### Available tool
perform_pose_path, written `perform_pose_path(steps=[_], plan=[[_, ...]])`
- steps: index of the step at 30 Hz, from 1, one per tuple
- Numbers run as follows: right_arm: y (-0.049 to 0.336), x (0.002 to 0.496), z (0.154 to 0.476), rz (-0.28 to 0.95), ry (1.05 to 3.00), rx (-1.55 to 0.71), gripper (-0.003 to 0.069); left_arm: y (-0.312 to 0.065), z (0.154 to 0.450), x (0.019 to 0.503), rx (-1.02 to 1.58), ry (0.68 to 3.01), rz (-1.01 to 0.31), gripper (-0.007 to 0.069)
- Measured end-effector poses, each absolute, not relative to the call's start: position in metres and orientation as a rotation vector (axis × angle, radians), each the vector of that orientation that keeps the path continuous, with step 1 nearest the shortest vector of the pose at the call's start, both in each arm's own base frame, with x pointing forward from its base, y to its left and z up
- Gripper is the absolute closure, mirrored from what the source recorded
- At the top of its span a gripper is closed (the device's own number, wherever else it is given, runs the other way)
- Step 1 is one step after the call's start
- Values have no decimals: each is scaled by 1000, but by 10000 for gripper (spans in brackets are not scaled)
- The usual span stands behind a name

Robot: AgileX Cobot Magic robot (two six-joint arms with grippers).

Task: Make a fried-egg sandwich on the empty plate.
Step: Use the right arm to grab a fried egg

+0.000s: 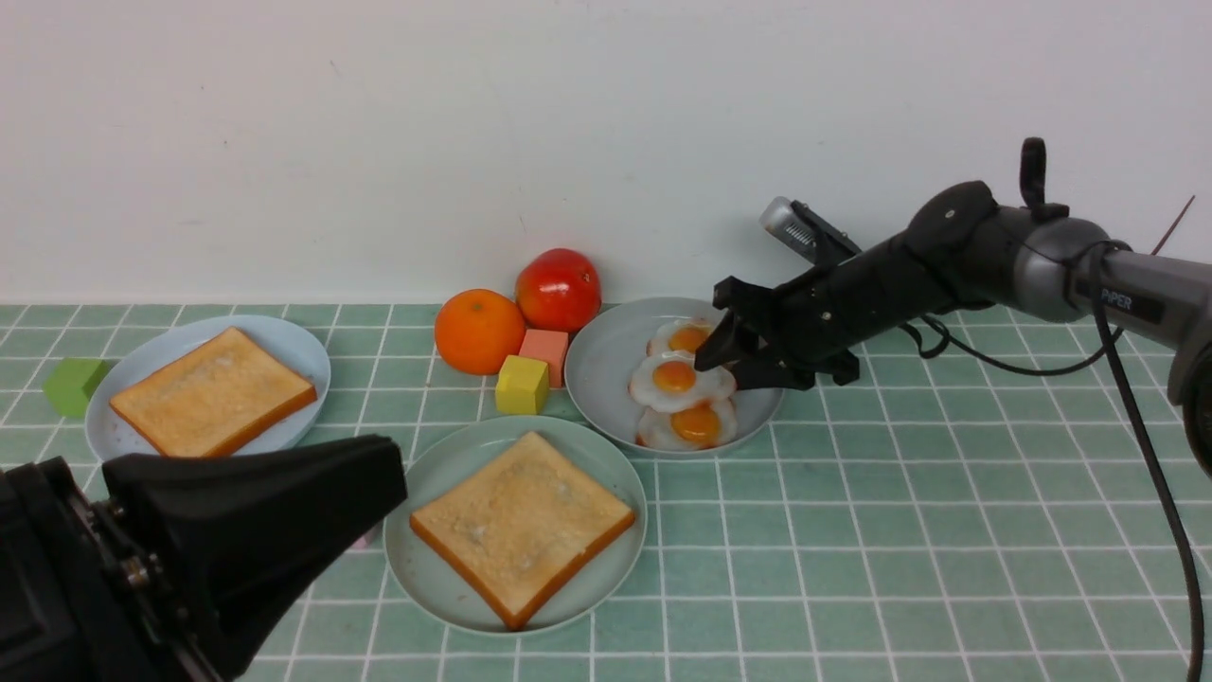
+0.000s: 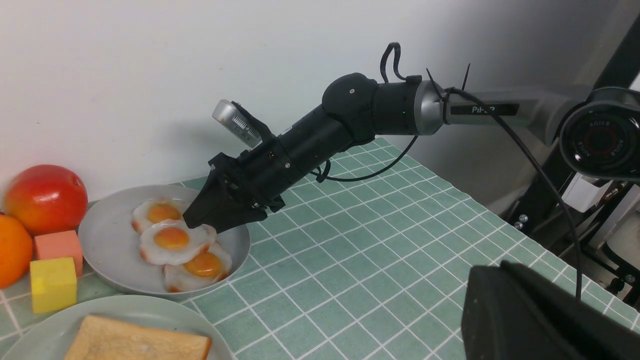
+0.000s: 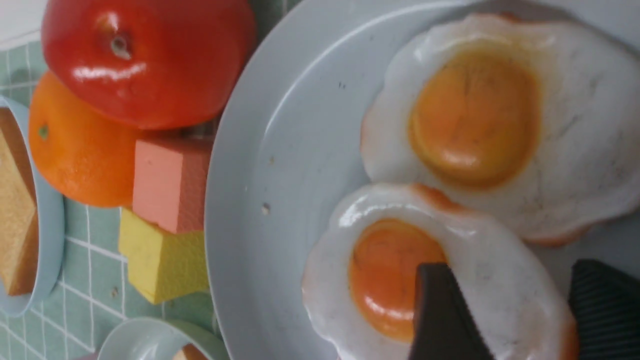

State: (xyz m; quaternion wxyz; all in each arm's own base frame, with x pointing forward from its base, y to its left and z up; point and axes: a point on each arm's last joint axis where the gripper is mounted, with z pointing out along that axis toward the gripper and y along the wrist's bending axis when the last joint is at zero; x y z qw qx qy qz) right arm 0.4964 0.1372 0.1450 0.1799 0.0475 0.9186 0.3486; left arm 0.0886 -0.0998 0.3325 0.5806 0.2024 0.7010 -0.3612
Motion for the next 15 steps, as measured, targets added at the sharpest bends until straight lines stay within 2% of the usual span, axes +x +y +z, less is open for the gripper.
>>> perform_pose_path(steps=[3,4,5,9,10,15], plan=[[138,495,145,1000,2613,123,340,-100,333,89,473,1638,-844,638],[138,494,144,1002,2622,117,378,-100,333,89,473,1638,-844,638],[138,494,144,1001,2622,116,383,-100,333,89,473,1638,-844,638],[138,494,143,998,2624,114,484,-100,333,89,473,1638,-844,638],[138,494,143,998,2624,114,484,-100,333,89,473,1638,-844,638],[138,494,146,1009,2613,117,601,-100,333,89,473,1638,-844,636]])
